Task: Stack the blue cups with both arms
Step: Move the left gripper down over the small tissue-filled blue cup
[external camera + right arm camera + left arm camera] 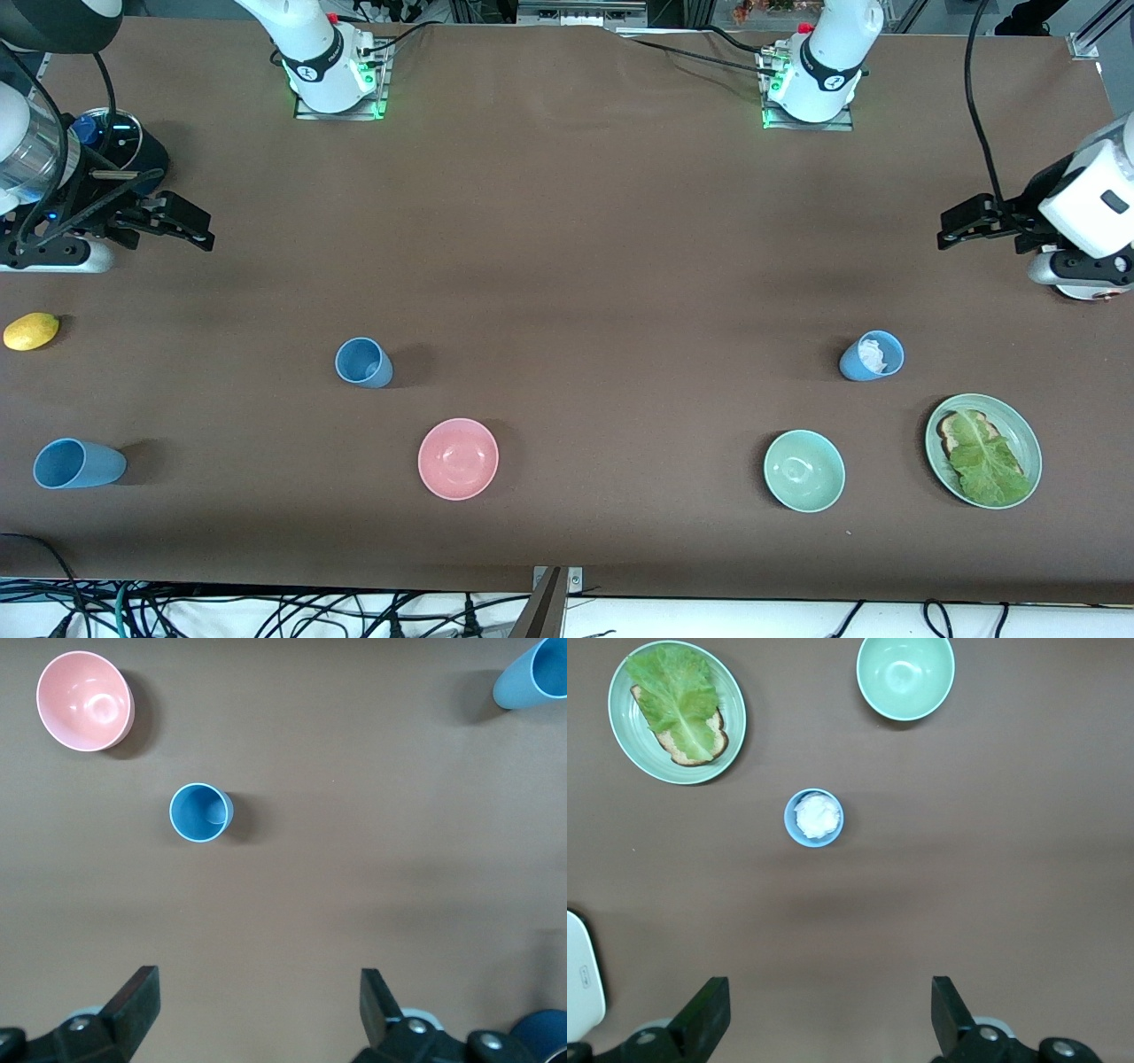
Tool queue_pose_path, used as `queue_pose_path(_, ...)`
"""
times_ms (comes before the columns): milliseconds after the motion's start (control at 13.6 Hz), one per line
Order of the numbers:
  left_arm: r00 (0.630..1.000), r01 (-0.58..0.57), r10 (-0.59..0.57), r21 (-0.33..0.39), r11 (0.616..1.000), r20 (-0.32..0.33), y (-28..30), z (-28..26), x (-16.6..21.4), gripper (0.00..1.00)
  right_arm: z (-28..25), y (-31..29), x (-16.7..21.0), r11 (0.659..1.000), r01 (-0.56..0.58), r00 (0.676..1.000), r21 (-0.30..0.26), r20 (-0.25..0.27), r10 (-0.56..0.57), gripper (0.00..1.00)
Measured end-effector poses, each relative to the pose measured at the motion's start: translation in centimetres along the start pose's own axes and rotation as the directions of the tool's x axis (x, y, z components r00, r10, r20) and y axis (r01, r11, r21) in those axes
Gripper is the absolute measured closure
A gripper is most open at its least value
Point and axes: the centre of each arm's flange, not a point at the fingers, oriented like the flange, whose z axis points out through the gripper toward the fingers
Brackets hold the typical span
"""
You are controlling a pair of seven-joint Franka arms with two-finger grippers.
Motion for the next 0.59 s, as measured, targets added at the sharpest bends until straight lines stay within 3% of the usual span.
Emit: queue_pose_path(589, 0.999, -0.016, 0.017, -0.011, 1.0, 0.035, -1.5, 5.7, 2.3, 0.0, 0.0, 0.0, 0.0, 1.0, 0.0, 1.0, 0.0, 0.0, 0.0, 0.0)
